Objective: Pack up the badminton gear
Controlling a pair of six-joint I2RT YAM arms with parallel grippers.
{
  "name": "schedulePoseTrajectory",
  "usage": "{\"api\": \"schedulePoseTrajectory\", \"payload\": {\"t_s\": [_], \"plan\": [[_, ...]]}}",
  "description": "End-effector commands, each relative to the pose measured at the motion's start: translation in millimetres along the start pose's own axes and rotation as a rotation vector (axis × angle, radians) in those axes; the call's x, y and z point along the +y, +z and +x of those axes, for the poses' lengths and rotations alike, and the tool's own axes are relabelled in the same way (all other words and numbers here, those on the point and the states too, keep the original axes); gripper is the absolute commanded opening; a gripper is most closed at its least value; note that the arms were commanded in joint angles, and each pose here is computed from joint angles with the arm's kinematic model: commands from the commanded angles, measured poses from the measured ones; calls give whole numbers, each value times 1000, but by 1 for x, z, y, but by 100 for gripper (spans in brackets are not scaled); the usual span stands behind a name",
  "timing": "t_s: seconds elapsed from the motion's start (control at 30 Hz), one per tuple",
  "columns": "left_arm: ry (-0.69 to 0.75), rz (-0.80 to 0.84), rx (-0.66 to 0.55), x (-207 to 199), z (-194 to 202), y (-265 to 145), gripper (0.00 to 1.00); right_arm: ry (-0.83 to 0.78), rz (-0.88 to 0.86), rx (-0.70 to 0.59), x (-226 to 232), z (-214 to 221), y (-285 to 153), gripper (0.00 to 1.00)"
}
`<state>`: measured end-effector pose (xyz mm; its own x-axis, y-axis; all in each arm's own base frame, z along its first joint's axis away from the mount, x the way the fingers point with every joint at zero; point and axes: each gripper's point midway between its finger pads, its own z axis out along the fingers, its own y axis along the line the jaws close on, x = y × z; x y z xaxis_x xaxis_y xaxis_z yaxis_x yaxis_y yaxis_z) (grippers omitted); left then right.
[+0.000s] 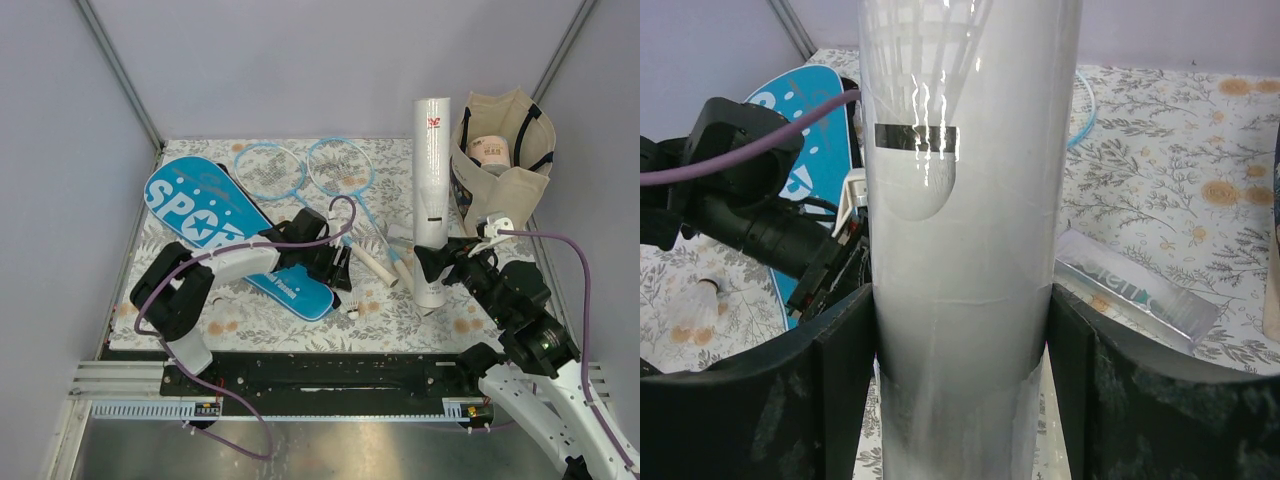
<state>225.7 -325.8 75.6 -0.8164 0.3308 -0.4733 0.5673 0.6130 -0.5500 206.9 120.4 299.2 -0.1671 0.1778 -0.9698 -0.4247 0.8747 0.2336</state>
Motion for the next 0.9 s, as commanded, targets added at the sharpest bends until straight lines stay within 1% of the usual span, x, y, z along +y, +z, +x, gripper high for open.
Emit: {"api": "schedulePoseTrajectory", "payload": {"t_s": [0.0,0.17,0.27,0.4,0.47,0.5,0.6,0.63,0.7,0.87], "plan": [[97,129,-7,-29,-10,9,62,-12,-16,-88,6,-31,-5,52],[111,171,36,-35,3,17,60,-13,-21,-77,7,-28,-2,53],[104,204,49,-40,8,20,55,-30,-60,-71,13,-26,-3,53],[95,209,47,-41,11,21,42,-52,-72,-69,14,-25,-1,54],[99,205,49,-41,11,20,38,-57,-77,-67,15,-25,-1,54],[101,205,53,-41,11,19,34,-57,-77,-67,15,-24,-1,54],[106,203,39,-43,8,16,17,-51,-79,-68,15,-21,1,54],[106,206,31,-44,5,15,10,-49,-78,-71,15,-21,1,54],[100,206,25,-46,5,13,0,-52,-107,-60,19,-16,2,53],[50,187,-8,-38,-7,1,0,-62,-136,-78,23,-15,6,53]]}}
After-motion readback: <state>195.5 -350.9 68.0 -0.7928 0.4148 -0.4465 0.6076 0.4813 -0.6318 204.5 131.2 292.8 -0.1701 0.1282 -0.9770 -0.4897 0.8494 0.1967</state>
